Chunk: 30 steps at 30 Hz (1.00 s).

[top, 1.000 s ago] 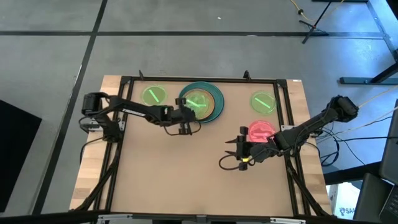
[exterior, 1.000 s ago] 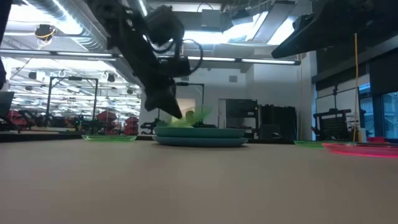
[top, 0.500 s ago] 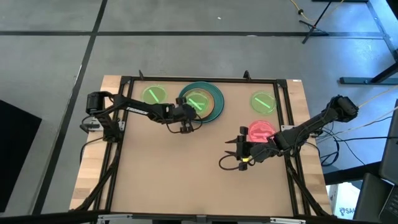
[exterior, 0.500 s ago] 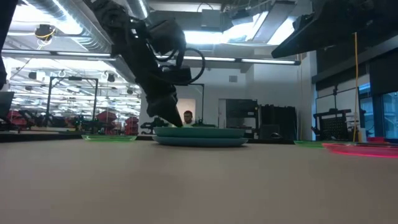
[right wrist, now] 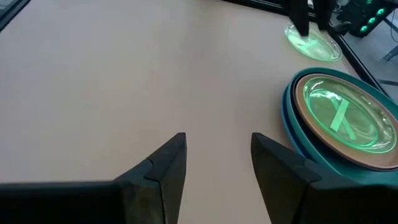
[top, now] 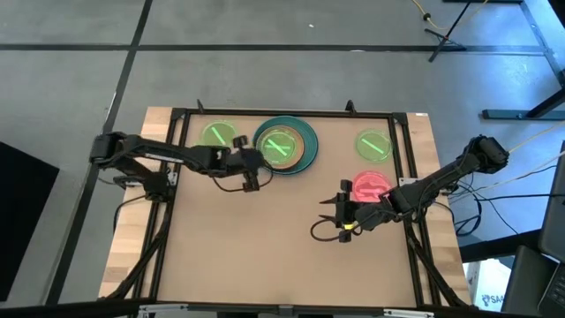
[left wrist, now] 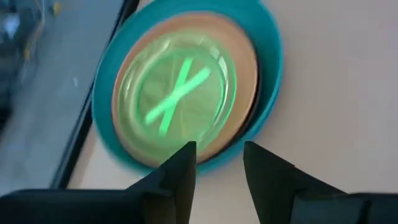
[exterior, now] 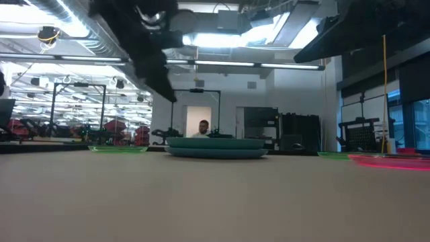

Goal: Stack plastic plates
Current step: Stack the light green plate on top of the light green plate

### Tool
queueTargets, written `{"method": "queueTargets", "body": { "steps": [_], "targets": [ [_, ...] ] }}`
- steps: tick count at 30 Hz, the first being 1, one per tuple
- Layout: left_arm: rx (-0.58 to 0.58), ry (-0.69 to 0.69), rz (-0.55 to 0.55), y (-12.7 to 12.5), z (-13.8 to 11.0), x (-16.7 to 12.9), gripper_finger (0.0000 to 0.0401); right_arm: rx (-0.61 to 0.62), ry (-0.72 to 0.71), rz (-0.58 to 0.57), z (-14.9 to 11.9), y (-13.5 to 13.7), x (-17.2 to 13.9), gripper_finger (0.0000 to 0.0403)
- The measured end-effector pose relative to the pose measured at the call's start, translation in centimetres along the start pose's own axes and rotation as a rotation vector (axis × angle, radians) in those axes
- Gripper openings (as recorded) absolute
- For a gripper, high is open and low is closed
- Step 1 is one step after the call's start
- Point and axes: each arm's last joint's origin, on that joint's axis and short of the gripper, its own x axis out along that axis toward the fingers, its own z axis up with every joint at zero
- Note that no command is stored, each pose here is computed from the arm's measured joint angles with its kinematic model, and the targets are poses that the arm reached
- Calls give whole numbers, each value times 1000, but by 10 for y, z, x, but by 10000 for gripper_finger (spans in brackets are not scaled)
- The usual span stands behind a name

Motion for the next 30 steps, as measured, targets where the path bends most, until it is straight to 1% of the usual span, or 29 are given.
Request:
{"method": "queueTargets", "body": {
  "steps": [3,5,8,10,13,17,24,30],
  "targets": [
    [-107,59,14,12,-9,-15,127,0,0,0,0,0,0,170],
    [-170,139,36,19,-17,-18,127,-1,2,0,0,0,0,170],
    [-233,266,83,31,-31,-15,127,-4,5,0,0,0,0,170],
    [-252,322,103,35,-40,-4,127,-7,4,0,0,0,0,170],
    [-242,427,119,40,-56,17,127,-7,4,-2,0,0,0,170],
    [-206,518,168,51,-74,43,128,-4,6,-1,-1,0,0,170],
    [-204,584,199,64,-89,76,128,-8,7,-1,-1,0,0,170],
    [-212,613,236,74,-96,90,126,-13,17,-2,-2,0,0,170]
  ]
}}
